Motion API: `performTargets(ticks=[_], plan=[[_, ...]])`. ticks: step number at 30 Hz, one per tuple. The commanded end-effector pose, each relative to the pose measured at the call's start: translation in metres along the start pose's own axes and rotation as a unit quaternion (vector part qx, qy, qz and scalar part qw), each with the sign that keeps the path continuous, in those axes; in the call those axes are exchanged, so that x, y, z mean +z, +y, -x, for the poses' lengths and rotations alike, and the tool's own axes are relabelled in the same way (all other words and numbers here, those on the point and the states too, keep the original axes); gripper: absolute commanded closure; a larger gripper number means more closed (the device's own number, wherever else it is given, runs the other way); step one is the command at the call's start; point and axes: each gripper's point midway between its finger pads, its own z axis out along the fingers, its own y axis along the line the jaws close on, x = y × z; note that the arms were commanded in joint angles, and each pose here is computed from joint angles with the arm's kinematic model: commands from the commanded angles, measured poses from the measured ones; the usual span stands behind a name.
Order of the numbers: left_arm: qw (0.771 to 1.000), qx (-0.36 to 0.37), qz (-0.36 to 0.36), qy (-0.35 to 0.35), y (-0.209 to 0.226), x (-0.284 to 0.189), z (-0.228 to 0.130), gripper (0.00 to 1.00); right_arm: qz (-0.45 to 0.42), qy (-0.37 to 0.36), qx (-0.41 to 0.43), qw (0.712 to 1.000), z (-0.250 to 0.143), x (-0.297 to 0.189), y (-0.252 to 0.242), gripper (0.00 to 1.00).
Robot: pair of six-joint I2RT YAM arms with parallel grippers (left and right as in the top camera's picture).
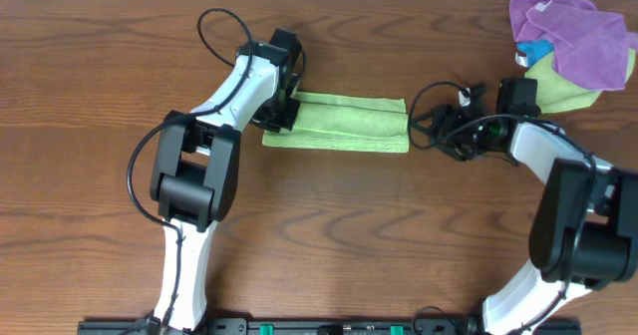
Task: Fold the cloth
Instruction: 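Reach the right gripper to the strip's right end and grasp it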
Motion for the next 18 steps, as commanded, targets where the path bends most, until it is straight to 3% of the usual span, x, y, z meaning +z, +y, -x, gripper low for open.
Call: performTargets(ticks=[1,18], plan=[[0.999,0.004,-0.014,0.04,-0.01,0.019,-0.02,0.94,0.052,0.01,-0.009,0.999,0.009,0.0,0.025,0.25],[0.999,0.004,-0.027,0.034,-0.014,0.019,-0.017,0.94,0.004,0.05,0.01,0.999,-0.011,0.014,-0.006,0.28]])
